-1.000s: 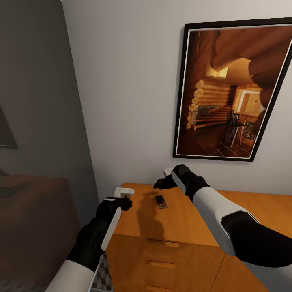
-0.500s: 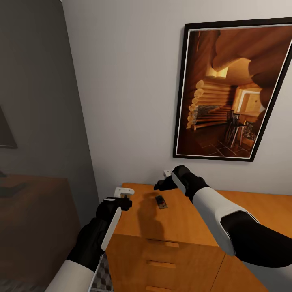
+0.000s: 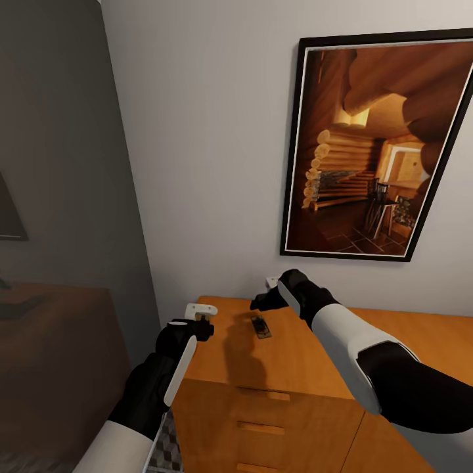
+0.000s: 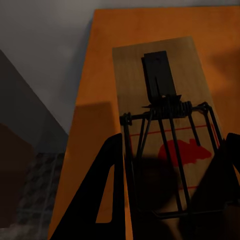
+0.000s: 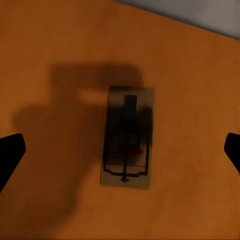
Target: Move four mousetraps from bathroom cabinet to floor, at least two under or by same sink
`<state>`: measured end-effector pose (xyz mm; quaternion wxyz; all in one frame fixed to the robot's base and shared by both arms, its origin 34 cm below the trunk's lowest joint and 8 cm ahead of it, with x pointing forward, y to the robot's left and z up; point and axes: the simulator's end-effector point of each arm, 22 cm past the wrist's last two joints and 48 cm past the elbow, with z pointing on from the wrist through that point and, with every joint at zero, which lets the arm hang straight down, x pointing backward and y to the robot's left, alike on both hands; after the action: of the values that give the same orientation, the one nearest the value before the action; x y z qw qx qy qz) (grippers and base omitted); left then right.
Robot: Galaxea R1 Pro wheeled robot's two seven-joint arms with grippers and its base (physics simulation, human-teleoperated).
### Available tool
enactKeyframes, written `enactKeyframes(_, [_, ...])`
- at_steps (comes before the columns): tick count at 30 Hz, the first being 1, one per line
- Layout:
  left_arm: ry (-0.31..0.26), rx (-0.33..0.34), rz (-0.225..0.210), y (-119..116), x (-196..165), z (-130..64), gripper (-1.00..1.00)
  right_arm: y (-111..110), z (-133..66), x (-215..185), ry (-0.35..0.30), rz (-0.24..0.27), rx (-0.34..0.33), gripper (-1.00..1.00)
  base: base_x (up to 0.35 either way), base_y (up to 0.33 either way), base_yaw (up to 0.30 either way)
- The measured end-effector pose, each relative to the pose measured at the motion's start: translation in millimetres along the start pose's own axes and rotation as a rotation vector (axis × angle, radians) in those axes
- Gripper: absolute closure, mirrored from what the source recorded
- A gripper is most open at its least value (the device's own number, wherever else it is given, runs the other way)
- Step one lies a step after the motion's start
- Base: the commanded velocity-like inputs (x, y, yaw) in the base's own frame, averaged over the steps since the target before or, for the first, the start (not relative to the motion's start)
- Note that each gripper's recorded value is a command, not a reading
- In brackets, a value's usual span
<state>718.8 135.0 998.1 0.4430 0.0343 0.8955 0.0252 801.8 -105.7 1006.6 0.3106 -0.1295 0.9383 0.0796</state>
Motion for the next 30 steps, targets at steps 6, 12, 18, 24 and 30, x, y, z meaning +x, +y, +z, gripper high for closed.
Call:
enactKeyframes(6, [0.000, 0.000, 0.000, 0.0, 0.0, 0.0, 1.00, -2.5, 0.5, 1.0, 0.002, 0.000, 0.012, -1.00, 0.000, 0.000, 0.000])
enactKeyframes(12, [0.000, 0.000, 0.000, 0.0, 0.0, 0.0, 1.00, -1.9, 0.7, 1.1, 0.003, 0.000, 0.012, -1.00, 0.000, 0.000, 0.000])
enactKeyframes(18, [0.000, 0.000, 0.000, 0.0, 0.0, 0.0, 1.00, -1.8, 0.9, 1.6, 0.004, 0.000, 0.012, -1.00, 0.000, 0.000, 0.000])
enactKeyframes(24, [0.000, 0.000, 0.000, -0.1, 0.0, 0.0, 1.00, -1.0, 1.2, 2.2, 0.005, 0.000, 0.008, -1.00, 0.000, 0.000, 0.000])
enactKeyframes(30, [0.000, 0.000, 0.000, -0.7, 4.9, 5.3, 1.00, -1.9, 7.6, 5.7, 0.006, 0.000, 0.008, -1.00, 0.000, 0.000, 0.000])
